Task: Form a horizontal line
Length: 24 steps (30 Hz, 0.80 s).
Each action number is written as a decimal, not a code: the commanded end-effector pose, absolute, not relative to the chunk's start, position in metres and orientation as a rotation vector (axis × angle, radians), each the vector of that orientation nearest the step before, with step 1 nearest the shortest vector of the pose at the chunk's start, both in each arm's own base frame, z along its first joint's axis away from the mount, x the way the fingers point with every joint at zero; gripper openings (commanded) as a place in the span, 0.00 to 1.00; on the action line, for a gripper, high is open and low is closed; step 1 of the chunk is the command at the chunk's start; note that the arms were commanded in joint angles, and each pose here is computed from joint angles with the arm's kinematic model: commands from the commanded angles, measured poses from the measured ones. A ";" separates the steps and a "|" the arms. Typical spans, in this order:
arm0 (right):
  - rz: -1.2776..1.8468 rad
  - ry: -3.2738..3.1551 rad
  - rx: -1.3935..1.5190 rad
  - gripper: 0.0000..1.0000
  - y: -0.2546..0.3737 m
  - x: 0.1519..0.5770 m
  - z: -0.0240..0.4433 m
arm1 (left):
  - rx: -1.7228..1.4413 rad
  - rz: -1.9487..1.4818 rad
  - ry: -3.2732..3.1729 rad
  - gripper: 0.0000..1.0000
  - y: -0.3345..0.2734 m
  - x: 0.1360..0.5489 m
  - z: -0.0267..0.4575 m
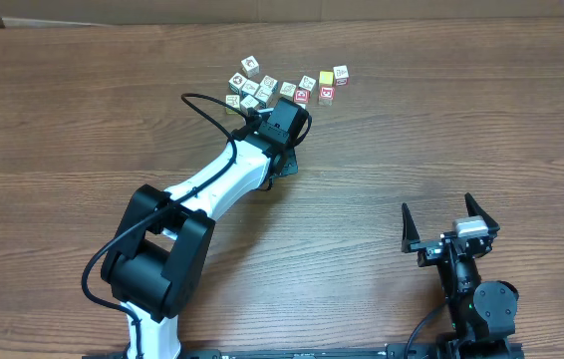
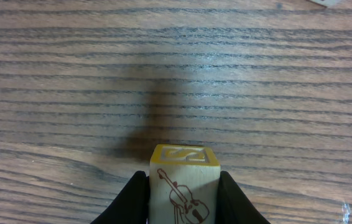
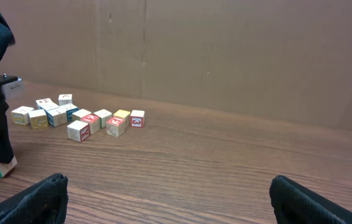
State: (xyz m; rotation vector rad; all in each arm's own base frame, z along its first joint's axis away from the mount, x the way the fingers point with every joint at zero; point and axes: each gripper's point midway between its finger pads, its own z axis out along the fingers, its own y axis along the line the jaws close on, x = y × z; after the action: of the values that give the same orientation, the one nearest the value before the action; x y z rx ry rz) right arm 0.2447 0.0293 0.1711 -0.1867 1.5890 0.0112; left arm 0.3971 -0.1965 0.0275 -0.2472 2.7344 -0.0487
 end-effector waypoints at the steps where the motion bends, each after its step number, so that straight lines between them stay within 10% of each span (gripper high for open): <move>1: 0.018 1.583 -0.195 1.00 0.031 0.245 0.170 | -0.261 -0.019 2.731 0.10 -0.193 0.397 0.023; 24: 0.018 1.583 -0.195 1.00 0.031 0.245 0.170 | -0.210 0.019 2.722 0.06 -0.190 0.399 0.024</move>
State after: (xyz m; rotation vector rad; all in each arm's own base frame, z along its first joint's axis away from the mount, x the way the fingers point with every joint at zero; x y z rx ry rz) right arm 0.2447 0.0292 0.1712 -0.1867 1.5886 0.0106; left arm 0.3985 -0.1935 0.0281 -0.2395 2.7244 -0.0241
